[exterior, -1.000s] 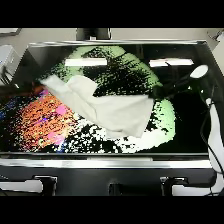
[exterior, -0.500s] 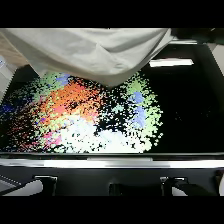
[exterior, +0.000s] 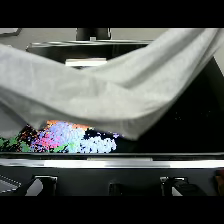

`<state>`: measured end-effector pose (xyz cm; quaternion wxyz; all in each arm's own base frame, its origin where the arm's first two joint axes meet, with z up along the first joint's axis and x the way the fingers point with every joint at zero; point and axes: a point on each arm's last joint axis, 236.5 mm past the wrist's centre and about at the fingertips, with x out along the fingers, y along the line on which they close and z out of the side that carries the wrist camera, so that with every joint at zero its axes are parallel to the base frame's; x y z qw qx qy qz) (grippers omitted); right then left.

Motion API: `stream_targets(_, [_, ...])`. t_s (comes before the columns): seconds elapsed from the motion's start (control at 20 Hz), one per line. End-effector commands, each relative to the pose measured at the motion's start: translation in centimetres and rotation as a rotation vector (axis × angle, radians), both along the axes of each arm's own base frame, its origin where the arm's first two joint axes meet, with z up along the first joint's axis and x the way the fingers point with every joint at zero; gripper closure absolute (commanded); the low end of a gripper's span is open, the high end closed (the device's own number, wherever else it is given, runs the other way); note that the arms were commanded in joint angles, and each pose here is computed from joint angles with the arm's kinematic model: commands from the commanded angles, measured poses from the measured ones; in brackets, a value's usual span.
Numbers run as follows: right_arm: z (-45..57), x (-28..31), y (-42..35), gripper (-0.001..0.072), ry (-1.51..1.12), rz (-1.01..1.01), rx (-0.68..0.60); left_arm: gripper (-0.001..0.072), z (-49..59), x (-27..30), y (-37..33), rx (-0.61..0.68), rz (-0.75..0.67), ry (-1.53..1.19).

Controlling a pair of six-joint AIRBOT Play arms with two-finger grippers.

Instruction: Fold the clothes and pants, and hang the long-sleeved shirts on hangers.

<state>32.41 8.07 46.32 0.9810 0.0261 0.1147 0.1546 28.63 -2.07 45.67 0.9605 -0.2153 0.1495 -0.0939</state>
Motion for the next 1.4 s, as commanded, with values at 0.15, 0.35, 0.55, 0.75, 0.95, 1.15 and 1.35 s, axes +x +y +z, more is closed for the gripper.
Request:
stream_targets(0.15, [-16.1, 13.7, 0.8, 0.0684, 0.421, -0.015, -0.014, 0.0692, -16.5, 7.9, 2.0, -0.135, -0.076, 0.456])
stream_targets(0.35, [-32.2, 21.2, 1.4, 0.0683, 0.724, -0.020, -0.035, 0.0692, -37.0, 13.8, 1.2, -0.191, -0.068, 0.774])
stream_targets(0.55, [-45.6, 25.4, 1.6, 0.0683, 0.886, -0.056, -0.007, 0.0691, -49.7, 17.2, 0.7, -0.363, -0.006, 0.923])
stream_targets(0.75, [-50.0, 27.4, 2.0, 0.0671, 0.903, -0.114, 0.085, 0.0683, -54.0, 20.4, 0.3, -0.444, -0.027, 0.957])
stream_targets(0.95, [-47.5, 28.8, 0.6, 0.0361, 0.811, -0.156, 0.056, 0.0314, -51.5, 23.6, 2.9, -0.401, -0.027, 0.854])
stream_targets(1.15, [-43.4, 26.1, -4.1, 0.0214, 0.828, -0.227, -0.080, 0.0140, -45.0, 25.2, 8.0, -0.394, -0.014, 0.742])
stream_targets(1.35, [-42.4, 19.5, -6.5, 0.0213, 1.070, -0.014, 0.126, 0.0136, -41.9, 21.7, 11.7, -0.379, -0.020, 0.774])
